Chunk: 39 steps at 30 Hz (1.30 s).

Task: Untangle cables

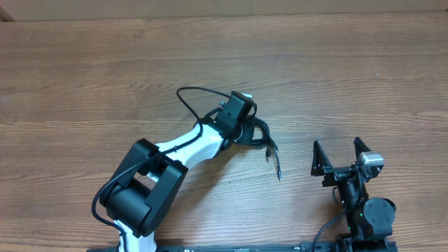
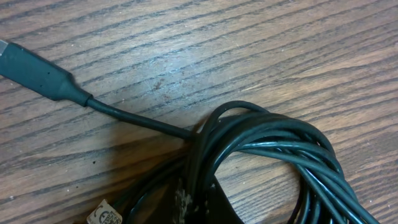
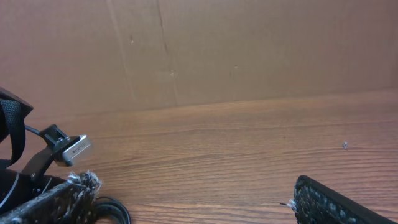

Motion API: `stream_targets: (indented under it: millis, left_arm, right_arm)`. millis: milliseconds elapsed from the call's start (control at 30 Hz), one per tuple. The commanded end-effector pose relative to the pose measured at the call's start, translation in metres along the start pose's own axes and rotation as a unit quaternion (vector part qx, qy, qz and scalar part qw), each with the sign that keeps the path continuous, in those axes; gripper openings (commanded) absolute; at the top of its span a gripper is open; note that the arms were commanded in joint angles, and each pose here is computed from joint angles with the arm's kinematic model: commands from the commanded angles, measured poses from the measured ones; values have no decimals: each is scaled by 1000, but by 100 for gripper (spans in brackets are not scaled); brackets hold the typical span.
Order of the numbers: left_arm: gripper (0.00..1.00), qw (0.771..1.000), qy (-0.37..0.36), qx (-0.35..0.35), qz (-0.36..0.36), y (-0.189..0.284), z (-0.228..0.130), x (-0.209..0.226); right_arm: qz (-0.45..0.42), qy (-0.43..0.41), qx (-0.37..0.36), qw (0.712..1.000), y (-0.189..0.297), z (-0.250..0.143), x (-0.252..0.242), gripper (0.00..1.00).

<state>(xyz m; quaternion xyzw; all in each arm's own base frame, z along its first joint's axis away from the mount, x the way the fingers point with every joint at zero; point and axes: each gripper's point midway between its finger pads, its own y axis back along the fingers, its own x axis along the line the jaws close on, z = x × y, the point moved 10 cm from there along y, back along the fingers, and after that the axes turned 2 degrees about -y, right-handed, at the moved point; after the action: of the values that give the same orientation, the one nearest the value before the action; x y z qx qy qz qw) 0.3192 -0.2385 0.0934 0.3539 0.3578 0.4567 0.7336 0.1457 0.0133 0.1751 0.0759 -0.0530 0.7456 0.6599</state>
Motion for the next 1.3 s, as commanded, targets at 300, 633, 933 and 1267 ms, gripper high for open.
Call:
stream_targets:
  millis: [300, 633, 933, 1267]
  left_arm:
    - [4, 1000, -5, -18, 5, 66, 14, -7]
    - [4, 998, -46, 21, 22, 95, 3, -1]
    - [4, 999, -46, 16, 20, 95, 4, -2]
    - [4, 999, -46, -4, 14, 95, 10, -4]
  right_arm:
    - [-5, 2, -1, 1000, 0, -2, -2, 100]
    - [-4, 3, -9, 1000, 0, 0, -1, 100]
    - [36, 0, -5, 999, 0, 0, 5, 100]
    - [52, -14, -3, 999, 0, 0, 7, 100]
